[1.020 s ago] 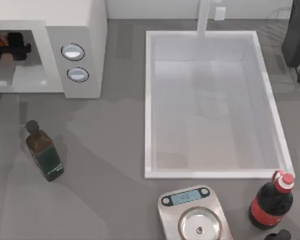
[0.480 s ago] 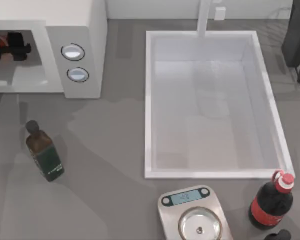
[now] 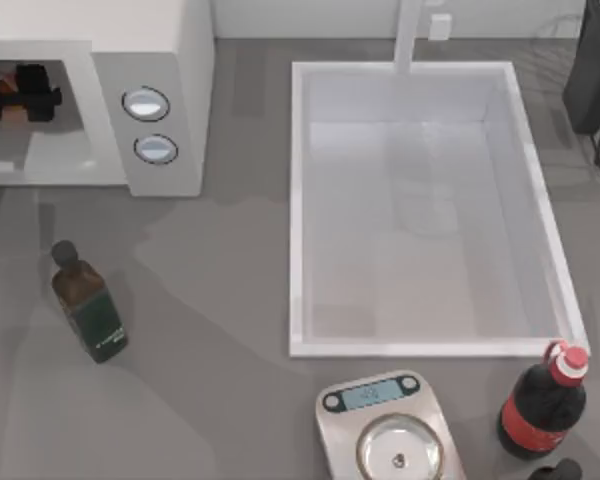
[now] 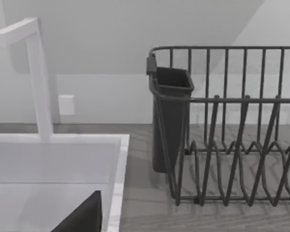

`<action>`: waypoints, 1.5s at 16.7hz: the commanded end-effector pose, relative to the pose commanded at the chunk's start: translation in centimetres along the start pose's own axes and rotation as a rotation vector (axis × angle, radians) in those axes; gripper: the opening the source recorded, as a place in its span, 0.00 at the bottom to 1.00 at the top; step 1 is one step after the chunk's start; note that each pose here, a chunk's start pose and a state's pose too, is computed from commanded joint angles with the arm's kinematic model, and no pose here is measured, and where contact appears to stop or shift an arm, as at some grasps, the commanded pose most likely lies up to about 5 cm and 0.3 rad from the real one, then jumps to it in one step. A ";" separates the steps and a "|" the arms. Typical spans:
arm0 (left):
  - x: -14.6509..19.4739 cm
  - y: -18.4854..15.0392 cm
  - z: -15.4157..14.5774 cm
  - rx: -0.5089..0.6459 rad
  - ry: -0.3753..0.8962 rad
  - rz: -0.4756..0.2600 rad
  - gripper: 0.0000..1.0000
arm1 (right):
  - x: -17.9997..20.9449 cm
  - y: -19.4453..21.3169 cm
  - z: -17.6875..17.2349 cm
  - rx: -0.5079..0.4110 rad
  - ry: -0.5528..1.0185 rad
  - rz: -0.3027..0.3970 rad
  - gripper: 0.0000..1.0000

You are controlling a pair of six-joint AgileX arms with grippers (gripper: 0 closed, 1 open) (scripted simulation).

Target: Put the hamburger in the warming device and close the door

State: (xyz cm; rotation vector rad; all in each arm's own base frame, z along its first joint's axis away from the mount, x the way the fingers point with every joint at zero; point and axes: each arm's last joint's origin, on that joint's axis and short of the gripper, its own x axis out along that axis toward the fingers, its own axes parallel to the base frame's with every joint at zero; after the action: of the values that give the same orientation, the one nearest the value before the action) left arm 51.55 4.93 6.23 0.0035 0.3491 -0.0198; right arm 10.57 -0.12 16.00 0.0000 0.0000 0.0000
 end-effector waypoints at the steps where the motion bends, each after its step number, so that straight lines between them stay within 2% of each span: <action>1: 0.0 0.0 0.0 0.000 0.000 0.000 0.90 | 0.0 0.0 0.0 0.000 0.000 0.000 1.00; 2: 0.0 0.0 0.0 0.000 0.000 0.000 0.98 | 0.0 0.0 0.0 0.000 0.000 0.000 1.00; 3: 0.0 0.0 0.0 0.000 0.000 0.000 1.00 | 0.0 0.0 0.0 0.000 0.000 0.000 1.00; 10: 0.0 0.0 0.0 0.000 0.000 0.000 1.00 | 0.0 0.0 0.0 0.000 0.000 0.000 1.00; 11: -4.6 0.9 0.3 -0.008 0.001 0.020 1.00 | 0.0 0.0 0.0 0.000 0.000 0.000 1.00; 14: -5.5 1.5 0.8 -0.005 -0.029 0.032 1.00 | 0.0 0.0 0.0 0.000 0.000 0.000 1.00; 17: -8.0 2.1 1.1 0.007 -0.076 0.040 1.00 | 0.0 0.0 0.0 0.000 0.000 0.000 1.00; 22: -14.9 1.5 -3.9 -0.006 0.022 0.025 1.00 | 0.0 0.0 0.0 0.000 0.000 0.000 1.00; 25: -19.7 0.9 -5.8 -0.014 0.036 0.016 1.00 | 0.0 0.0 0.0 0.000 0.000 0.000 1.00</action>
State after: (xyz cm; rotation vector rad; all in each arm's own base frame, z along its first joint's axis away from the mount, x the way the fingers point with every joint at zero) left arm 31.10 6.29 7.48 -0.0075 0.3850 -0.0009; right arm 10.57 -0.12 16.00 0.0000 0.0000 0.0000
